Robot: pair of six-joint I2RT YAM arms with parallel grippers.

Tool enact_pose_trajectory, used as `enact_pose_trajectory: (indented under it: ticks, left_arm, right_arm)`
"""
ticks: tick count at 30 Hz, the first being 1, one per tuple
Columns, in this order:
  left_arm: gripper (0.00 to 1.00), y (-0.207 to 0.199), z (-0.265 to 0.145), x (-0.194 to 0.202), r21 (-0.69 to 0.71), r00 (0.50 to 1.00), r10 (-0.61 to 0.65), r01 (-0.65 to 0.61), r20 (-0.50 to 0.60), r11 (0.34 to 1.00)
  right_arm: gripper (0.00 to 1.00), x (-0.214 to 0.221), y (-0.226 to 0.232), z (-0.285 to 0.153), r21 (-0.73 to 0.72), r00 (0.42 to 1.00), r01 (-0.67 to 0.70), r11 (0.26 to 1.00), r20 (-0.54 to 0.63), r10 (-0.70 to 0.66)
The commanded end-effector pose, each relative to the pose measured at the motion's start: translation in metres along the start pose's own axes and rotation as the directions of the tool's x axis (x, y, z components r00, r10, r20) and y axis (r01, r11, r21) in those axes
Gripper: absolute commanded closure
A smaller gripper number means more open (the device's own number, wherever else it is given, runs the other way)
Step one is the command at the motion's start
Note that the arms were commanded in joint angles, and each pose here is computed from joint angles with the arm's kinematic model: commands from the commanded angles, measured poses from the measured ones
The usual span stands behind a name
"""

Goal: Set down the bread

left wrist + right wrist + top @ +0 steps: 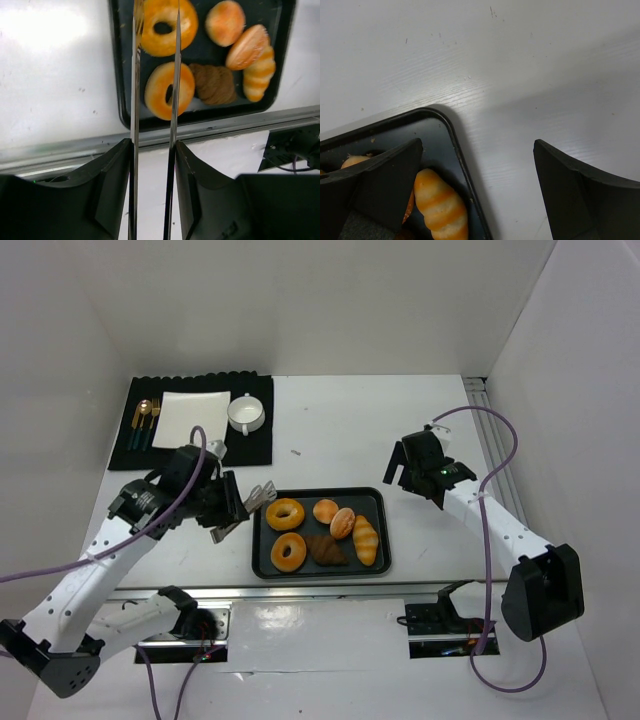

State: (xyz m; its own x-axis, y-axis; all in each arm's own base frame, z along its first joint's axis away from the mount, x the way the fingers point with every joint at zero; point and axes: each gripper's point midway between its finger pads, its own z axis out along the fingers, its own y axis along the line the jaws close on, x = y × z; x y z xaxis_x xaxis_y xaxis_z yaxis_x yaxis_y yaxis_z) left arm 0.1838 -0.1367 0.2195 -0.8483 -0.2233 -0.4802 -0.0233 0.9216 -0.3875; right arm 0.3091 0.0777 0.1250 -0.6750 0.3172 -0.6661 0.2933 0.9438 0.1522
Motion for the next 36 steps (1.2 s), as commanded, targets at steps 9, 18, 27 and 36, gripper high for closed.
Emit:
enact_pose_trajectory:
  ticks: [9, 18, 27, 36]
  left_arm:
    - [0.44, 0.011, 0.026, 0.028, -0.022, 0.992, -0.107, 0.106, -0.072, 0.994]
    - [0.44, 0.011, 0.045, 0.030, -0.012, 0.989, -0.116, 0.115, -0.088, 0.993]
    - [0.56, 0.015, 0.061, 0.028, -0.028, 0.987, -0.125, 0.123, -0.101, 0.992]
    - [0.88, 0.007, 0.014, -0.021, -0.044, 0.997, -0.059, 0.061, 0.051, 0.997]
  right_arm:
    - [0.01, -0.024, 0.018, -0.012, -0.071, 0.997, -0.027, 0.997, 0.073, 0.032]
    - [0.01, -0.024, 0.018, -0.012, -0.071, 0.997, -0.027, 0.997, 0.073, 0.032]
    - [0.01, -0.019, 0.013, -0.010, -0.058, 0.997, -0.024, 0.998, 0.070, 0.028]
    - [0.01, -0.020, 0.010, -0.013, -0.050, 0.997, -0.025, 0.998, 0.078, 0.029]
